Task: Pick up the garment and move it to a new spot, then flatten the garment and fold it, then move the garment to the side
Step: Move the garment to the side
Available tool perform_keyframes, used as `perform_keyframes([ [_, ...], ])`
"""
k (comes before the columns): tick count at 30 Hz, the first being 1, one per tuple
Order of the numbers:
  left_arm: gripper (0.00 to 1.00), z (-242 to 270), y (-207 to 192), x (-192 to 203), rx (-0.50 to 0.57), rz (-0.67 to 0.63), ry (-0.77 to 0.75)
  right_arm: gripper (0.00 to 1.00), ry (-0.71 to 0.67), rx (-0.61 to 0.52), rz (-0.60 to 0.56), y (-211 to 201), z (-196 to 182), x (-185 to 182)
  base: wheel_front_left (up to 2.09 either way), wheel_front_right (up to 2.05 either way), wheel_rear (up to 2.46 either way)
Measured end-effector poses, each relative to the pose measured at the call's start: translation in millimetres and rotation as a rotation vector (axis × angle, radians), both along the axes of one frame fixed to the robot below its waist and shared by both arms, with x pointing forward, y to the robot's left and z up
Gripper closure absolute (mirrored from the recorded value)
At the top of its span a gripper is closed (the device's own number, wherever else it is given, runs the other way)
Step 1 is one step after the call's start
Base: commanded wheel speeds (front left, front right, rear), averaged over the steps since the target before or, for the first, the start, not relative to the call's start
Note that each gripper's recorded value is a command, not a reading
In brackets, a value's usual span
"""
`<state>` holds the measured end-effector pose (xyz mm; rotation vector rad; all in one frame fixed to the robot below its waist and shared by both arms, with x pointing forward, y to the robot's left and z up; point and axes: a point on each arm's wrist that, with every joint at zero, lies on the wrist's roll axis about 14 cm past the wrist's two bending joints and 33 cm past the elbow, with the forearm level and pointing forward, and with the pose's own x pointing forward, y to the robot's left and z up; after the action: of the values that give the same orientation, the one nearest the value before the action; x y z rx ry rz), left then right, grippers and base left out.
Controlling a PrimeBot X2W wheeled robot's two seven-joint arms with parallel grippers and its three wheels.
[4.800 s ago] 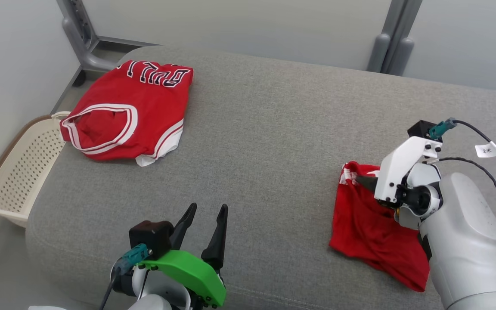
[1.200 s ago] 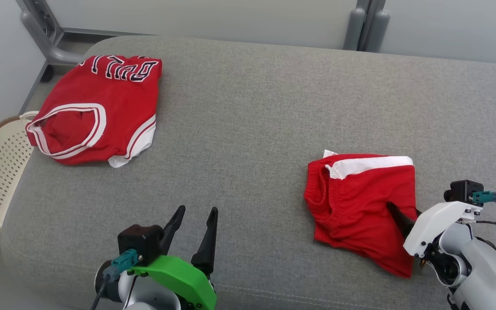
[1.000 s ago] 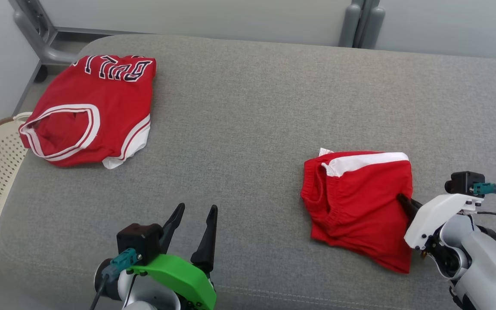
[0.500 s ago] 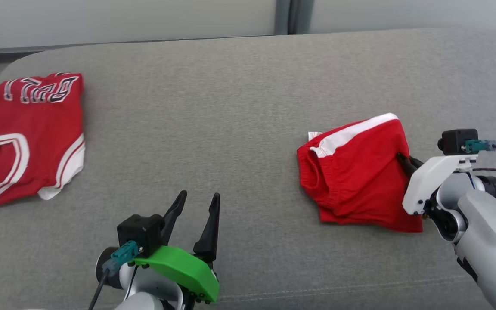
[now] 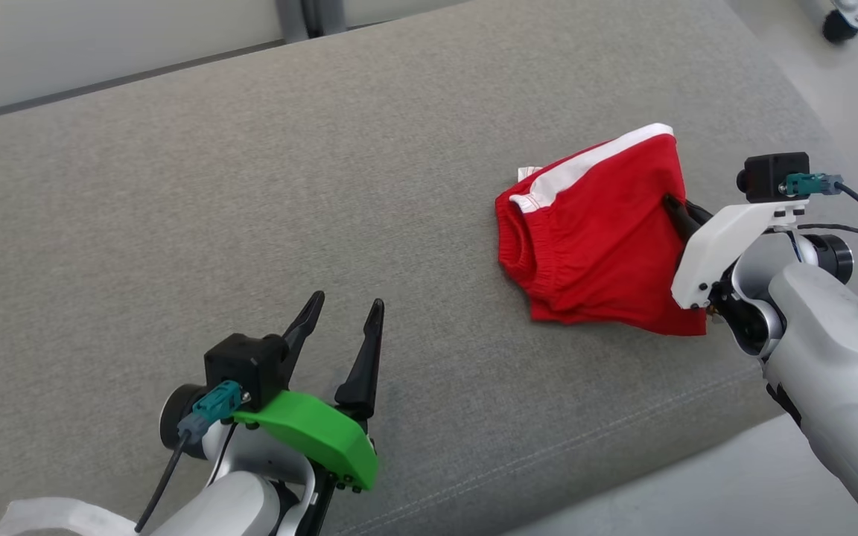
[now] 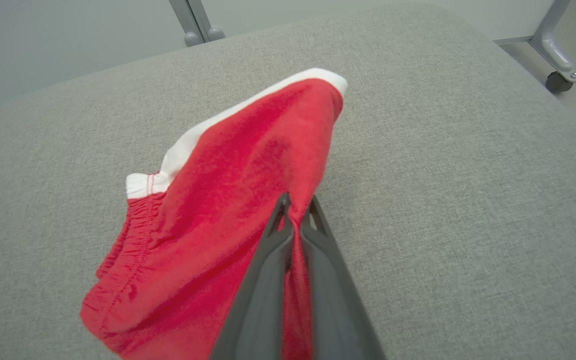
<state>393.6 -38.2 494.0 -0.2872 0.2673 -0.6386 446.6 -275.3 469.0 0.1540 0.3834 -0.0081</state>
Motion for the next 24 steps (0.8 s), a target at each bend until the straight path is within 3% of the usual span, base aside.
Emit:
perform_keyframes([
  [9,0.0,-13,-27,10,-0.014,-0.081,0.026,1.0,0.039,-0.016,-0.089,-30,-18,-2,0.0,0.0,0.0],
  [17,0.0,-10,-6,23,0.018,-0.029,-0.013,1.0,0.009,-0.052,-0.083,-39,-5,29,0.0,0.0,0.0],
  [24,0.0,-16,11,35,0.082,0.004,-0.032,1.0,-0.018,-0.134,-0.15,-86,11,46,0.0,0.0,0.0],
])
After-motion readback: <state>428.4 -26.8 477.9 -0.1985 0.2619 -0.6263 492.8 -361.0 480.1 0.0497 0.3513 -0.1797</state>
